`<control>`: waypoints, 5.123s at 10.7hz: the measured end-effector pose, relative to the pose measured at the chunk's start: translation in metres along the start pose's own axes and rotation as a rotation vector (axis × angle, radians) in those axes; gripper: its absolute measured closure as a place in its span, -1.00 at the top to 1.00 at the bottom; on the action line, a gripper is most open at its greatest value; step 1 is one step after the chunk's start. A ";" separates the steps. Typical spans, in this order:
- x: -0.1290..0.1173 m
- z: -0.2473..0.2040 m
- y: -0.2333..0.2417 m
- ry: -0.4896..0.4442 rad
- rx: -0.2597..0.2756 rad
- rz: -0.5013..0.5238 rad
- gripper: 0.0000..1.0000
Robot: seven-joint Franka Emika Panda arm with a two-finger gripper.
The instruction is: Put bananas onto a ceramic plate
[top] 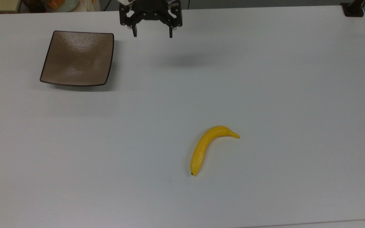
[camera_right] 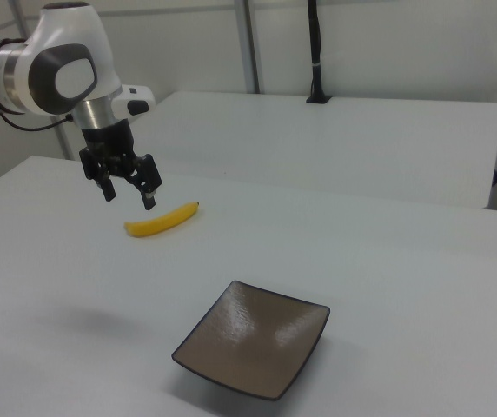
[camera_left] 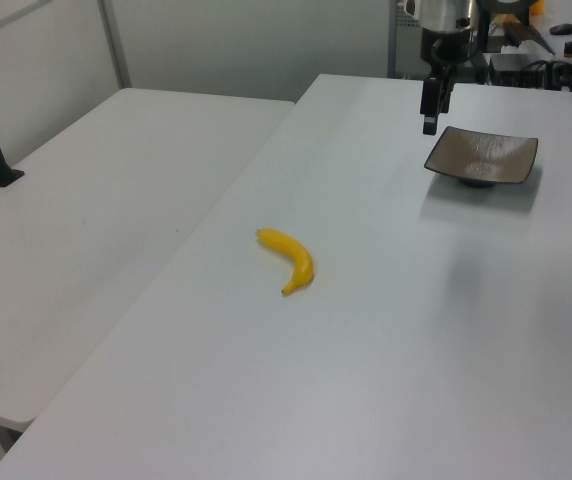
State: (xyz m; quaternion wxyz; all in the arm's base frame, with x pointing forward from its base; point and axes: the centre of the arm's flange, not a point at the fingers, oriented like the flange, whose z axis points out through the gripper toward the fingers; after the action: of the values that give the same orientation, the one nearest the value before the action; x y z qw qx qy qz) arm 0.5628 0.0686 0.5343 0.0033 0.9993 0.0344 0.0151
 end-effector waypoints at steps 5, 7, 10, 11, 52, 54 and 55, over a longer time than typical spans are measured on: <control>-0.001 0.002 0.000 -0.004 0.000 -0.009 1.00; -0.001 0.002 0.000 -0.004 0.000 -0.008 1.00; -0.001 0.002 0.000 -0.004 0.001 0.027 1.00; -0.001 0.002 0.000 -0.005 0.004 0.035 1.00; 0.093 0.076 -0.082 -0.017 -0.204 0.171 -0.40; 0.070 0.065 -0.054 -0.070 -0.233 0.128 -0.40; 0.060 0.059 -0.038 -0.080 -0.244 0.119 -0.40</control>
State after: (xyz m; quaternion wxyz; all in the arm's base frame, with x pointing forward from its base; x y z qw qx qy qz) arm 0.6221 0.1108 0.4772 0.1252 0.9916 -0.0272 -0.0204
